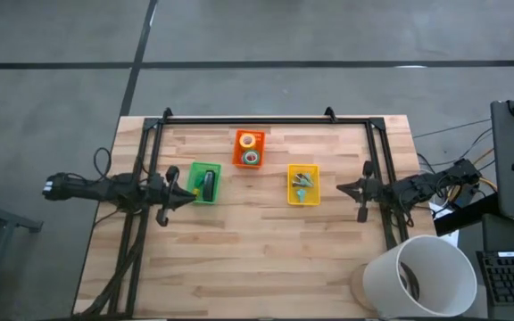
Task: Pick and place Stapler, Stapler remover, tape
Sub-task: Return to Home Position
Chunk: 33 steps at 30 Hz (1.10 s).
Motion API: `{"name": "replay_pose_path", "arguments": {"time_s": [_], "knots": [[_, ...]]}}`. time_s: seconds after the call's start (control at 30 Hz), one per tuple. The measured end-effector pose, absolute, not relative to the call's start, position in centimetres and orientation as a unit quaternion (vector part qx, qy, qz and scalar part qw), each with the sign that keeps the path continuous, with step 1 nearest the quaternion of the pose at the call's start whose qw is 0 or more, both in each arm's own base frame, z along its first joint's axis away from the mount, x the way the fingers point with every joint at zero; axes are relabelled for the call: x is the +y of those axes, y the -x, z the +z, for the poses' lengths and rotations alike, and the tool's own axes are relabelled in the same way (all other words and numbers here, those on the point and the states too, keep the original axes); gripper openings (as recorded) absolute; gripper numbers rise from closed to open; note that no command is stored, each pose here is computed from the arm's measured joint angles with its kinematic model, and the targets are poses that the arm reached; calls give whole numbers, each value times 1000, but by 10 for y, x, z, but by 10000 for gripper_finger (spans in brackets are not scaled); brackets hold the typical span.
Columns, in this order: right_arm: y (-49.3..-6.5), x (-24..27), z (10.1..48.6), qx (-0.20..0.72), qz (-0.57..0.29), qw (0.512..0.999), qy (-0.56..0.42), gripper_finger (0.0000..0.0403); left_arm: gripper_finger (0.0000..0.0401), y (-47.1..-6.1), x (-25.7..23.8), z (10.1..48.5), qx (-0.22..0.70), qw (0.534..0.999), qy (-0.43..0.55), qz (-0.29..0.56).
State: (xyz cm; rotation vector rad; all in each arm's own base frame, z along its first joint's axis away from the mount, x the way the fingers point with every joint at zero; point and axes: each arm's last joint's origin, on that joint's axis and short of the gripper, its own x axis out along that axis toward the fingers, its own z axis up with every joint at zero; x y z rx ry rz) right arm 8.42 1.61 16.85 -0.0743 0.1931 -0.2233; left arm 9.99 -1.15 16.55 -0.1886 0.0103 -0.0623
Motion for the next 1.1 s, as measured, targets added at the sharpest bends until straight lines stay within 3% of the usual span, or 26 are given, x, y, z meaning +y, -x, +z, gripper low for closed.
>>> {"name": "replay_pose_path", "arguments": {"time_s": [1.1], "knots": [[-84, 16, 168, 97, -111, 988, 41, 8, 37, -100, -11, 165, 5, 995, 95, -31]]}}
